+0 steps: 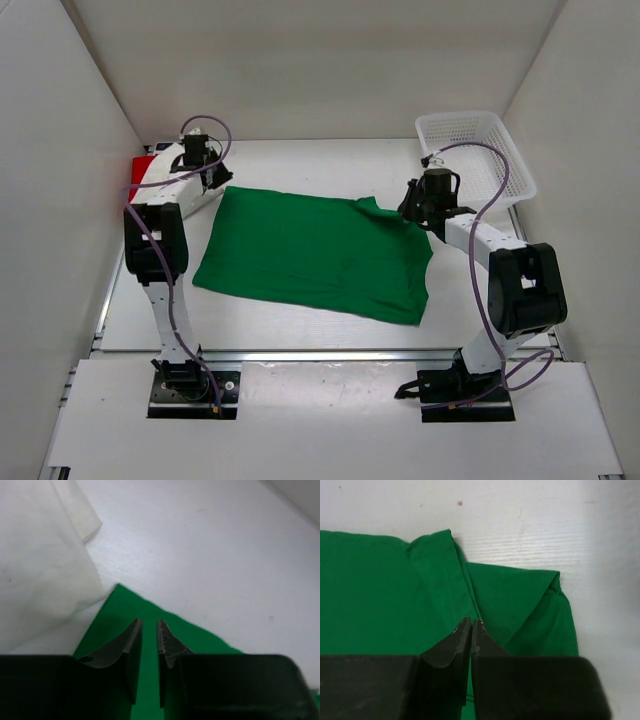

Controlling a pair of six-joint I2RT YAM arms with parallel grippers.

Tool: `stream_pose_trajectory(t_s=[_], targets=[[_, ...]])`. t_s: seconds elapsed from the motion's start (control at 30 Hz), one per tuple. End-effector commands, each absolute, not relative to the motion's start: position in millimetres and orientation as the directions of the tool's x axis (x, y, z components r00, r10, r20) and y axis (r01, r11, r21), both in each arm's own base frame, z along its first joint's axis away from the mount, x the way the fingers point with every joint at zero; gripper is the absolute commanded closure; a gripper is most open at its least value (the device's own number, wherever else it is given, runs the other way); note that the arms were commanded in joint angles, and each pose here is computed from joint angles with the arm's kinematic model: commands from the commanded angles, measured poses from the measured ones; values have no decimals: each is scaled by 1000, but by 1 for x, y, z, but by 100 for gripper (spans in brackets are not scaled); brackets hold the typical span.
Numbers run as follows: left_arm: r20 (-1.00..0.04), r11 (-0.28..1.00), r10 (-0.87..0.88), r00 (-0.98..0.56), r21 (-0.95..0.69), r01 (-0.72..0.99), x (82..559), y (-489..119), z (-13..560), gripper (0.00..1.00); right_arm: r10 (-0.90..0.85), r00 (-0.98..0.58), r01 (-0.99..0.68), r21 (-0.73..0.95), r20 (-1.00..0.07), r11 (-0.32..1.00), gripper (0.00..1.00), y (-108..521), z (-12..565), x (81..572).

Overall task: Fold and stack the t-shirts
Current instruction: Grap the side of the flattened tshirt furthest away from the robot with both arms

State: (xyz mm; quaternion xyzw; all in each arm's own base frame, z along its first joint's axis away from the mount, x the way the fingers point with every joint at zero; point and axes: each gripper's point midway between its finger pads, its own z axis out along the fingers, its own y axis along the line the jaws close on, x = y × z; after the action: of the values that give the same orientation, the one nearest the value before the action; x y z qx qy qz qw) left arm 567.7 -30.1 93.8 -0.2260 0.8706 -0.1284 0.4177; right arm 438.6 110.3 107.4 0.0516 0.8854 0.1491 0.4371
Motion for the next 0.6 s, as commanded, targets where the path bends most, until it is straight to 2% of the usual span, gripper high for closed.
stream_pose_trajectory(t_s=[0.0,0.2,0.33,0.57], targets=[[-668,918,-395,-630,-268,-292,560,-19,88,69,230,-561,-89,334,-796,938,99,121,125,443],[-637,941,-334,-694,-180,-288,571,-18,72,66,243,-569,-102,361,-786,927,100,124,119,437],[-622,939,-338,-706,-174,-295,578,-19,64,61,249,-567,-112,373,-785,921,100,126,120,434],[-603,946,-317,-732,-144,-290,586,-22,57,59,266,-555,-118,391,-788,913,100,124,126,432]])
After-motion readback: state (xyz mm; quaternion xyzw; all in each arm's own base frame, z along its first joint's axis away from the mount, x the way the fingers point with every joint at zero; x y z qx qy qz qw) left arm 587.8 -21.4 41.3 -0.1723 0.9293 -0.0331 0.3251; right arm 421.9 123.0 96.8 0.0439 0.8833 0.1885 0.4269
